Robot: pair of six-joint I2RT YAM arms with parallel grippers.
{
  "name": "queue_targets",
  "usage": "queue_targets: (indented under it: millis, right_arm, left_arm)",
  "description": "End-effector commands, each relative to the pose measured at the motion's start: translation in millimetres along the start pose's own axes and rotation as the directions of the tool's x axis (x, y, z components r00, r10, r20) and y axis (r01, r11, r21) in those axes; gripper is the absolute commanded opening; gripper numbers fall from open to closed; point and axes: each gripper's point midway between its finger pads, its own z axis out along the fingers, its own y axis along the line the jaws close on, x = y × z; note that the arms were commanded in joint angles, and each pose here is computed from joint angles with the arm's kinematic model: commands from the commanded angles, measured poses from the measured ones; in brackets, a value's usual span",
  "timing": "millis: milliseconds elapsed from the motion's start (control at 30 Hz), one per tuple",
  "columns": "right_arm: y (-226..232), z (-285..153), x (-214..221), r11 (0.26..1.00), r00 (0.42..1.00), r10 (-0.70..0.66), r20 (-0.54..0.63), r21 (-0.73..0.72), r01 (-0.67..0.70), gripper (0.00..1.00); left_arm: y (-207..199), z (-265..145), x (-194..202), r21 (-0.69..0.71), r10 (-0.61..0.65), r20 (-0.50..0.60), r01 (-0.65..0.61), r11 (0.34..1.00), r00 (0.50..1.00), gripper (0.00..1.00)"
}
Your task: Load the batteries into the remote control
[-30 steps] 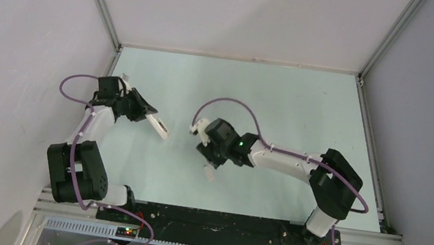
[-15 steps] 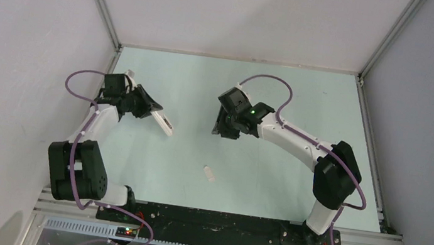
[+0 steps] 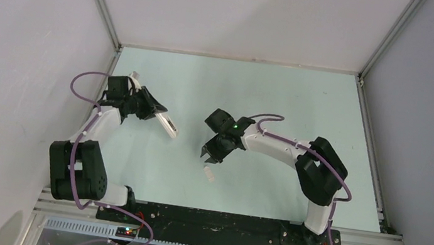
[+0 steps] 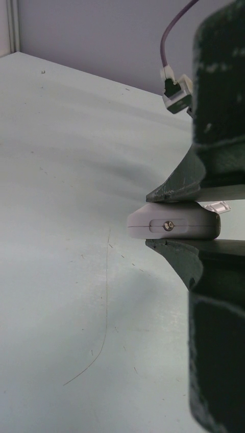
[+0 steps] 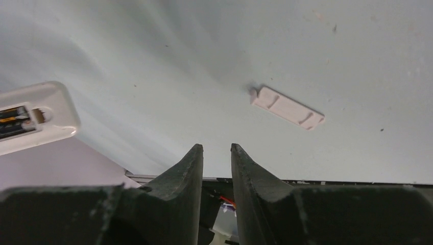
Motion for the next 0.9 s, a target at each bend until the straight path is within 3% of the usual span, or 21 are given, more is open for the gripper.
queue_targets:
  millis: [0, 867]
  right_arm:
    - [-11, 10, 8, 0.988, 0.991, 0.136, -0.007, 0.076, -0.135, 0.30]
    - [-34, 49, -5, 0.970, 0.983, 0.179, 0.034, 0.159, -0.183, 0.25]
  left_arm:
    - [-15, -5, -2, 0.052, 0.014, 0.020, -0.015, 0.999, 1.000, 0.00]
    - [-13, 2, 6, 0.067, 0.001, -0.030, 0.001, 0.998, 1.000, 0.00]
